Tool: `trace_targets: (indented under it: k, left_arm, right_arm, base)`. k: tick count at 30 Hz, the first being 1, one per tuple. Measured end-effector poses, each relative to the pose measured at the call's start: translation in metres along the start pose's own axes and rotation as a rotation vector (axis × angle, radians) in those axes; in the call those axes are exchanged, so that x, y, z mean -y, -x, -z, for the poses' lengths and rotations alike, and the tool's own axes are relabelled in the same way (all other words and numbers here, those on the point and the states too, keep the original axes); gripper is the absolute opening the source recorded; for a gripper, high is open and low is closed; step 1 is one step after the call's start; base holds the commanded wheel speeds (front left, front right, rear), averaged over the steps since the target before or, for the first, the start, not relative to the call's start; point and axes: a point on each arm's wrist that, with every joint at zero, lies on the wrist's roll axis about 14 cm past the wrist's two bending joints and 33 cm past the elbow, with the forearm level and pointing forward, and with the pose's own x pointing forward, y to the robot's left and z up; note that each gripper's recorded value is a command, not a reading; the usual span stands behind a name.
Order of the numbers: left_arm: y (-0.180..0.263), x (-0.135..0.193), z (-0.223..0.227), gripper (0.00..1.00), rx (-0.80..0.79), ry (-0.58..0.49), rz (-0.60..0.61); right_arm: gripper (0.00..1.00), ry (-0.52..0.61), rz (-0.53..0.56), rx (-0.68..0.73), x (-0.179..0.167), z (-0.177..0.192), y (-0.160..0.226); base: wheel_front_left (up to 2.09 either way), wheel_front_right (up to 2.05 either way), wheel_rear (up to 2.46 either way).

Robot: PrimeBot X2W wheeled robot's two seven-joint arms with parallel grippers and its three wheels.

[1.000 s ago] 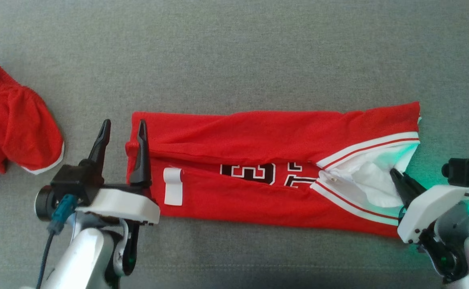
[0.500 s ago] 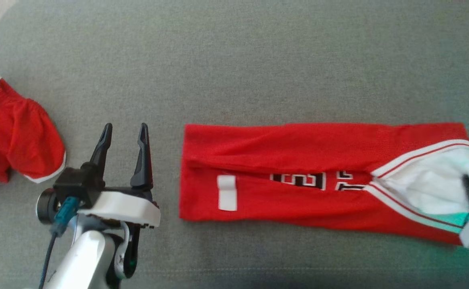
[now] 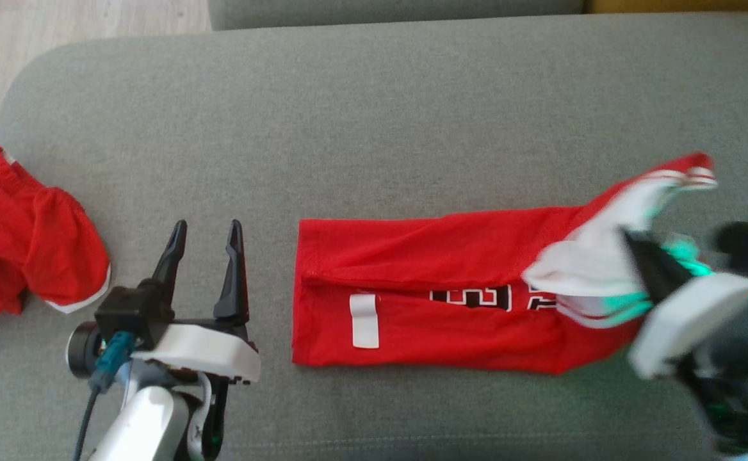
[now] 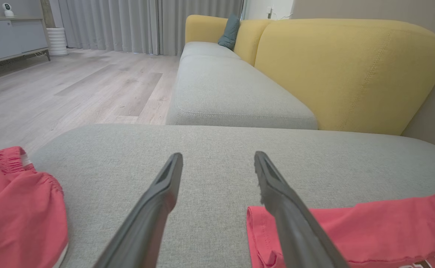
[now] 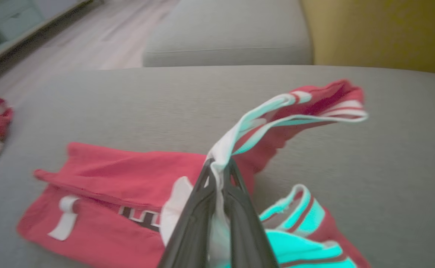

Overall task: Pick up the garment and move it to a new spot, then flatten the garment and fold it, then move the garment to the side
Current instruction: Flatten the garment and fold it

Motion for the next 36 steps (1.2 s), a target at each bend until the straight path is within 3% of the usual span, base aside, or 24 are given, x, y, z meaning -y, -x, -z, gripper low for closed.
trace_targets:
  k: [5,10,17,23,24,25,36]
  left_arm:
    - [0.003,0.001,-0.004,1.00,0.008,-0.001,0.002]
    - [0.006,-0.005,-0.002,1.00,-0.001,-0.003,-0.017]
    - [0.010,-0.011,0.008,1.00,-0.033,-0.003,-0.038]
    - [0.011,-0.015,0.015,1.00,-0.056,-0.005,-0.053]
    - [0.011,-0.016,0.016,1.00,-0.058,-0.005,-0.054]
    - [0.010,-0.016,0.017,1.00,-0.061,-0.007,-0.055]
    - [0.005,-0.013,0.017,1.00,-0.057,-0.003,-0.045]
  right_arm:
    - [0.00,-0.049,-0.218,0.009,-0.079,-0.003,-0.012]
    - [0.00,-0.107,-0.407,-0.064,-0.142,0.026,-0.022]
    - [0.00,-0.228,-0.597,-0.100,-0.199,0.045,-0.036]
    - [0.00,-0.234,-0.632,-0.140,-0.214,0.060,-0.050]
    - [0.40,-0.238,-0.633,-0.142,-0.215,0.062,-0.052]
    - [1.00,-0.250,-0.632,-0.134,-0.215,0.062,-0.053]
    - [1.00,-0.251,-0.675,0.185,-0.224,-0.009,-0.056]
  base:
    - [0.00,0.00,0.00]
    - [0.00,0.00,0.00]
    - [0.00,0.00,0.00]
    - [0.00,0.00,0.00]
    - [0.00,0.00,0.00]
    - [0.00,0.00,0.00]
    - [0.00,0.00,0.00]
